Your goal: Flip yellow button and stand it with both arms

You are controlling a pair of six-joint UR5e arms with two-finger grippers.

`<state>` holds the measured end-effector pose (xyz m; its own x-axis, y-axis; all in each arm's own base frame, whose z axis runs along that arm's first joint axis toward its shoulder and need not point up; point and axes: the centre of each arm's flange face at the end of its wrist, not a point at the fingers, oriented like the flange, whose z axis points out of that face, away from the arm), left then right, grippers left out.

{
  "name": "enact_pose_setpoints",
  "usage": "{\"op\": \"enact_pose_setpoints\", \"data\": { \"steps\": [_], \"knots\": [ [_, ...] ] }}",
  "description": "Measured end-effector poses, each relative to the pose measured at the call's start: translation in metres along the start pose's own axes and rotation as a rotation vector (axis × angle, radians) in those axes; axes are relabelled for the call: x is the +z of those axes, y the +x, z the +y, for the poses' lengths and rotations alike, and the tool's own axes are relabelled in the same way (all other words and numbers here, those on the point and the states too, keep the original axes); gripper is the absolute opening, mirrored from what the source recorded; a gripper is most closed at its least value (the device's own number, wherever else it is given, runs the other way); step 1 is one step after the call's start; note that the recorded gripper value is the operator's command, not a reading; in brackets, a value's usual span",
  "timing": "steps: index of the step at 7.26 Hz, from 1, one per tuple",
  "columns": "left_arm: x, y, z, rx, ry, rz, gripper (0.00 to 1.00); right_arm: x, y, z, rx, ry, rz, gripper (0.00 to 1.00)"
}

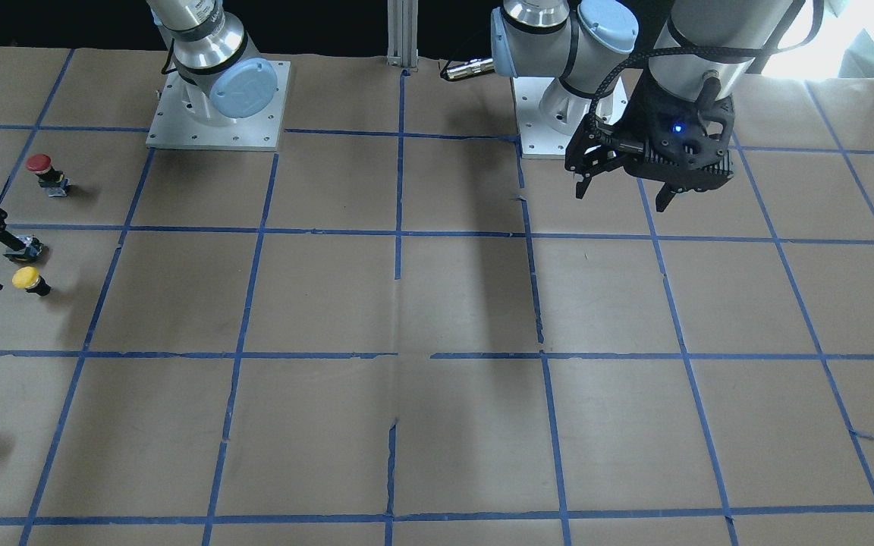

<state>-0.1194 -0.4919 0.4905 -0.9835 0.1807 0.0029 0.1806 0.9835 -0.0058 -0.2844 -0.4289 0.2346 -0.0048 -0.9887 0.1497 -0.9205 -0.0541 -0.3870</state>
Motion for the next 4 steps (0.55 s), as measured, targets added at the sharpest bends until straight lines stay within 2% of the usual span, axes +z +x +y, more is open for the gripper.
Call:
{"op": "enact_pose_setpoints", "data": {
  "steps": [2,4],
  "knots": [
    [0.000,0.000,0.000,0.000,-0.001,0.000,0.99,-0.023,0.018,-0.027,0.074,-0.030,0.013,1.00],
    [0.000,0.000,0.000,-0.001,0.000,0.000,0.99,-0.047,0.057,-0.076,0.167,-0.066,0.002,1.00]
  ]
}}
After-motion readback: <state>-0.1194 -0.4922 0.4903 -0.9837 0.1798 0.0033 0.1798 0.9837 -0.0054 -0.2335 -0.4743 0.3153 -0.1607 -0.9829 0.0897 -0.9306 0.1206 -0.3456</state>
